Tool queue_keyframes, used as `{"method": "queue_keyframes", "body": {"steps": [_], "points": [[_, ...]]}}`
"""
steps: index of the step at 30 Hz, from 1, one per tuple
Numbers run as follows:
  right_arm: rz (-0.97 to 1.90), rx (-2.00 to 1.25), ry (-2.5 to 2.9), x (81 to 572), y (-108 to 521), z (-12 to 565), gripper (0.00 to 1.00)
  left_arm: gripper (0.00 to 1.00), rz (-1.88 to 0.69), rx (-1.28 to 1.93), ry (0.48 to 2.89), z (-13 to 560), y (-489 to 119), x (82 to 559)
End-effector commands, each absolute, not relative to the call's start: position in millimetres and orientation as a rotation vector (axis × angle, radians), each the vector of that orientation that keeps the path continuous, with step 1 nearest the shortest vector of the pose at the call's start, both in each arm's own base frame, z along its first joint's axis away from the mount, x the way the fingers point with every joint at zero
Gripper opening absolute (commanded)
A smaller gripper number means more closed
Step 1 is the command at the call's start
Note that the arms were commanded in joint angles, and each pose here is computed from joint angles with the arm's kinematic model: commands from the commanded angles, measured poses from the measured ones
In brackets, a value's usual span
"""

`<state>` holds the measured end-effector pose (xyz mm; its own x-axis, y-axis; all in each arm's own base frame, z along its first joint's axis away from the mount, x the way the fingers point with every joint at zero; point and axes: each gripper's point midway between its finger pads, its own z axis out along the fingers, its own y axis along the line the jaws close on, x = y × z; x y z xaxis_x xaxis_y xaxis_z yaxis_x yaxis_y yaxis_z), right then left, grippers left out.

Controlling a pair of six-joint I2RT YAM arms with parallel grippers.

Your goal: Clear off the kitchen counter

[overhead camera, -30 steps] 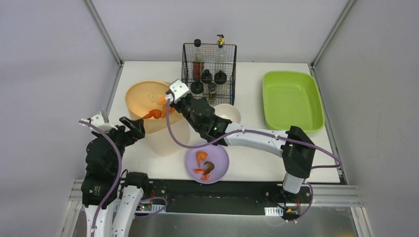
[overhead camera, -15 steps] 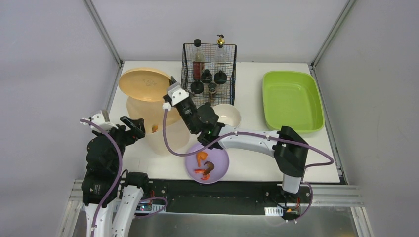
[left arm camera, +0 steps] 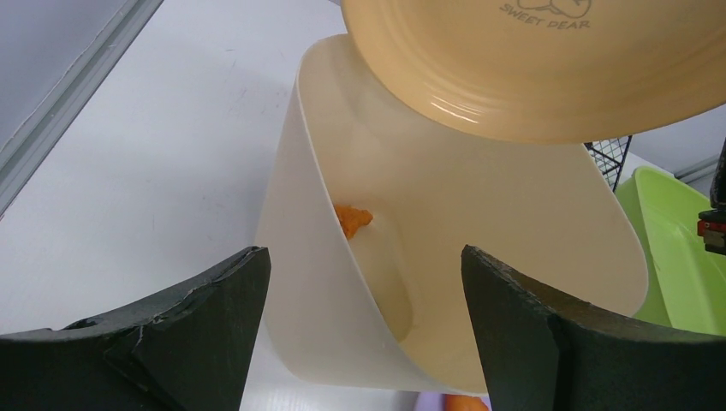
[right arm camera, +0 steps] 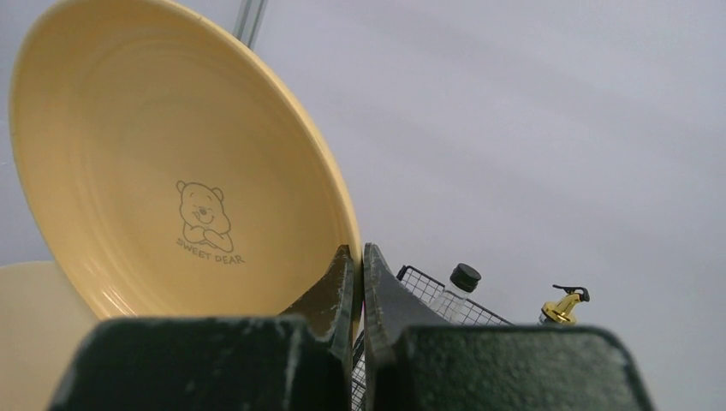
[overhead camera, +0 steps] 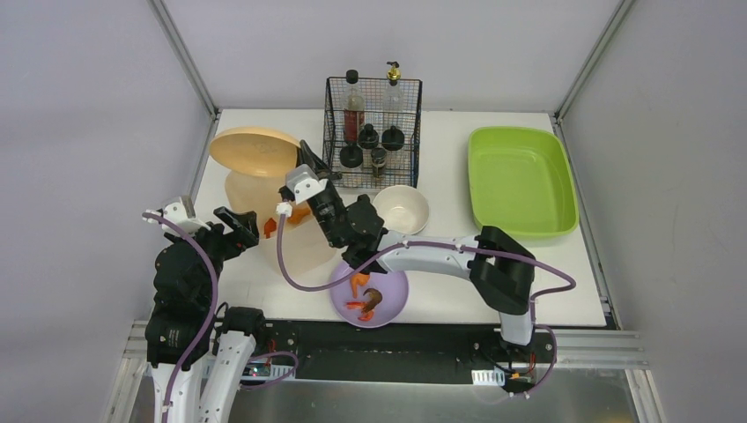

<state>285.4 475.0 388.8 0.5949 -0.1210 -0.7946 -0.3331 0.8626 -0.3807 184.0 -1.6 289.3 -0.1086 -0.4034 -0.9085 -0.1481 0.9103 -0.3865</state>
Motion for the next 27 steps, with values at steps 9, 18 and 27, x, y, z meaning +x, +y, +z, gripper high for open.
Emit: {"method": "queue_keyframes", "body": {"steps": [9, 18, 27], "points": [[0.186, -0.209, 0.965, 277, 381, 484, 0.0, 0.84, -0.226, -0.406, 1.673, 293, -3, 187], [0.031, -0.059, 1.101, 301, 288, 497, 0.0, 0.84, -0.235, -0.4, 1.673, 293, -4, 186], [-0.115, 0.321, 1.317, 343, 125, 470, 0.0, 0.84, -0.256, -0.383, 1.686, 292, -9, 188]]}}
